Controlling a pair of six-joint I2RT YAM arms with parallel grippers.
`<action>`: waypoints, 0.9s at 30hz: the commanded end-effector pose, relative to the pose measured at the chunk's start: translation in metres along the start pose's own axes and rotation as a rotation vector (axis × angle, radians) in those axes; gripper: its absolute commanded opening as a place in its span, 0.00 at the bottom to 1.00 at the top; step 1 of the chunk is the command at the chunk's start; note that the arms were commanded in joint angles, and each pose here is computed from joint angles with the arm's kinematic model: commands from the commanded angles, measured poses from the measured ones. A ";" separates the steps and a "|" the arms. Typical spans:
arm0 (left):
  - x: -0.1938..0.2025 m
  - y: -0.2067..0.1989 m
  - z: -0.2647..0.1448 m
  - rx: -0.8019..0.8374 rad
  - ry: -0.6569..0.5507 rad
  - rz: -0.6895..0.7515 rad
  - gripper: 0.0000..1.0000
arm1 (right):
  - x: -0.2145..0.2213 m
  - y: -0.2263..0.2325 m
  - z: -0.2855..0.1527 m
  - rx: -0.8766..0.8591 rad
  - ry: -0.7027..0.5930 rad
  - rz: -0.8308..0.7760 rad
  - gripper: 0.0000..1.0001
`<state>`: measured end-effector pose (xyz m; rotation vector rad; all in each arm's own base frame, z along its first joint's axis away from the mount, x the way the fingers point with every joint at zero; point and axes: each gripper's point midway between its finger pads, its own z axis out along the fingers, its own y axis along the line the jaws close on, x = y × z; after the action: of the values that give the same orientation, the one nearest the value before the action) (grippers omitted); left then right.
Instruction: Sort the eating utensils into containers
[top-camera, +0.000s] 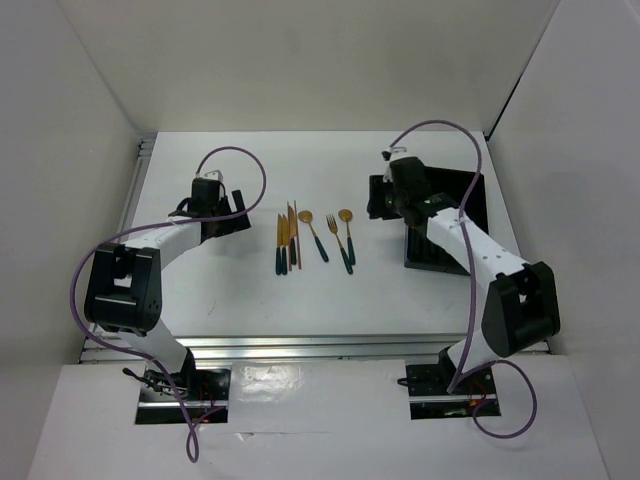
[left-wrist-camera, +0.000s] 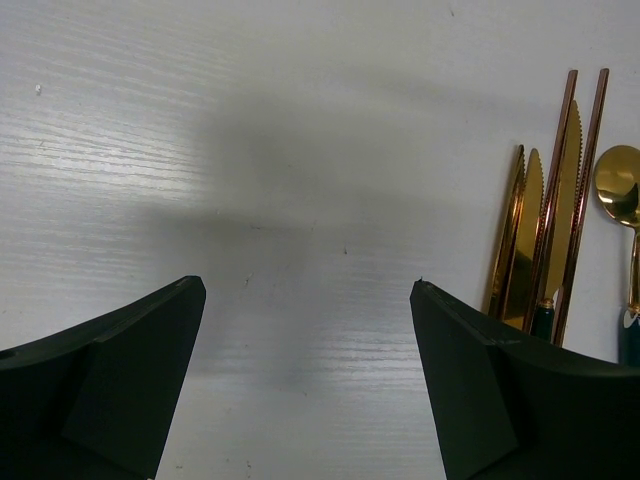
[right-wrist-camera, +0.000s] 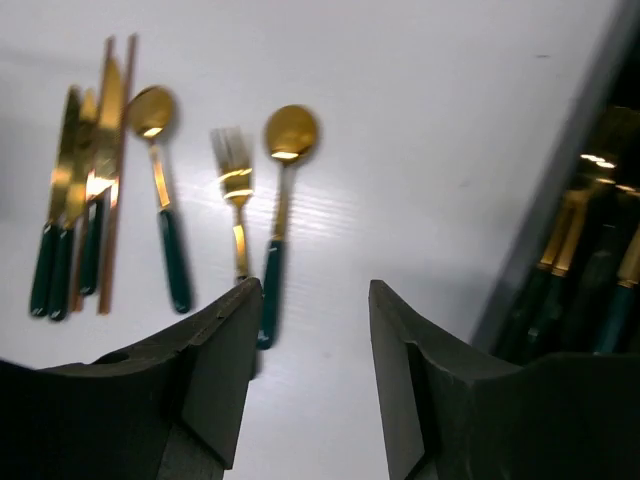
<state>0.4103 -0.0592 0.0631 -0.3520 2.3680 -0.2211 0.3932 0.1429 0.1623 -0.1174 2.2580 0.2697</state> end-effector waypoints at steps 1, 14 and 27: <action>-0.018 -0.007 0.000 0.021 -0.037 -0.004 0.99 | 0.004 0.045 0.015 -0.102 -0.003 -0.022 0.53; -0.016 -0.006 0.001 0.021 -0.037 -0.004 0.99 | 0.065 0.137 0.071 -0.272 0.151 -0.086 0.48; -0.018 -0.002 0.001 0.015 -0.040 -0.010 0.99 | 0.091 0.156 0.102 -0.251 0.214 -0.128 0.47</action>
<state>0.4114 -0.0552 0.0638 -0.3633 2.3641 -0.2181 0.3662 0.3053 0.0399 -0.4540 2.4694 0.4883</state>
